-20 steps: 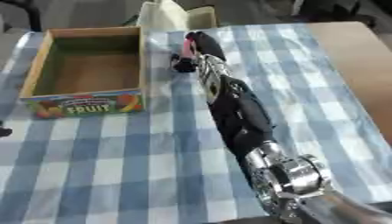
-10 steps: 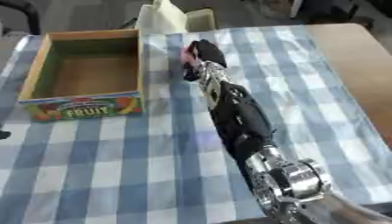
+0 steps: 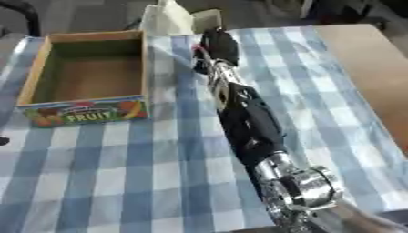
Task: Pick up objects on the table and place them in the box.
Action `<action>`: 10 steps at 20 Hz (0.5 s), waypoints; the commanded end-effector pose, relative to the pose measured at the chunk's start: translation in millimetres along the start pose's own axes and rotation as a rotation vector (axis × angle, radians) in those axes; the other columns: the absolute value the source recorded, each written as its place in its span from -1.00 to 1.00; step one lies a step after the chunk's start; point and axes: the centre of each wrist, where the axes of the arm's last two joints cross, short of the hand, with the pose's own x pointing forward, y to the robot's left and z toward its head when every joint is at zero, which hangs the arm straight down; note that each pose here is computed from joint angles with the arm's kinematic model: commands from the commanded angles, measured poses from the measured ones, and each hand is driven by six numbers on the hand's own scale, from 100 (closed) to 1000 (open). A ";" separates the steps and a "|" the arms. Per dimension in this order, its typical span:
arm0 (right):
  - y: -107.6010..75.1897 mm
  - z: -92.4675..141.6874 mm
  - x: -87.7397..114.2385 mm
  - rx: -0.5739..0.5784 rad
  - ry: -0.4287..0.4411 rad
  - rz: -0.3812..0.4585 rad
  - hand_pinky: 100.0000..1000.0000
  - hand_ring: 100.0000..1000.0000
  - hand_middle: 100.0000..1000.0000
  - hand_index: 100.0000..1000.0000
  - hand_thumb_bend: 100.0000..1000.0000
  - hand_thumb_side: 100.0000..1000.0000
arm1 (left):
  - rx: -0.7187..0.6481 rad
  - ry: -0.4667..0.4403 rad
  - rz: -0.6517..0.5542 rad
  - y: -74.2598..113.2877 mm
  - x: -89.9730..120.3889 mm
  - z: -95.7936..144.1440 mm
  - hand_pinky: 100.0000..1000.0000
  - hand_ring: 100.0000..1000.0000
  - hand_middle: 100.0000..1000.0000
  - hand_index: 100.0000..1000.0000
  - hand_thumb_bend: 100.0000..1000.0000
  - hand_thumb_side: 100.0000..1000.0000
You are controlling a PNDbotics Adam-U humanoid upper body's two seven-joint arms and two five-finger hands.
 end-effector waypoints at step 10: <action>-32.4 -8.3 71.7 -0.094 -0.256 -0.167 -0.47 0.04 -0.24 -0.08 -1.00 -1.00 | -0.024 -0.027 -0.019 0.8 8.9 -4.1 0.37 -0.03 -0.05 -0.13 -0.96 0.74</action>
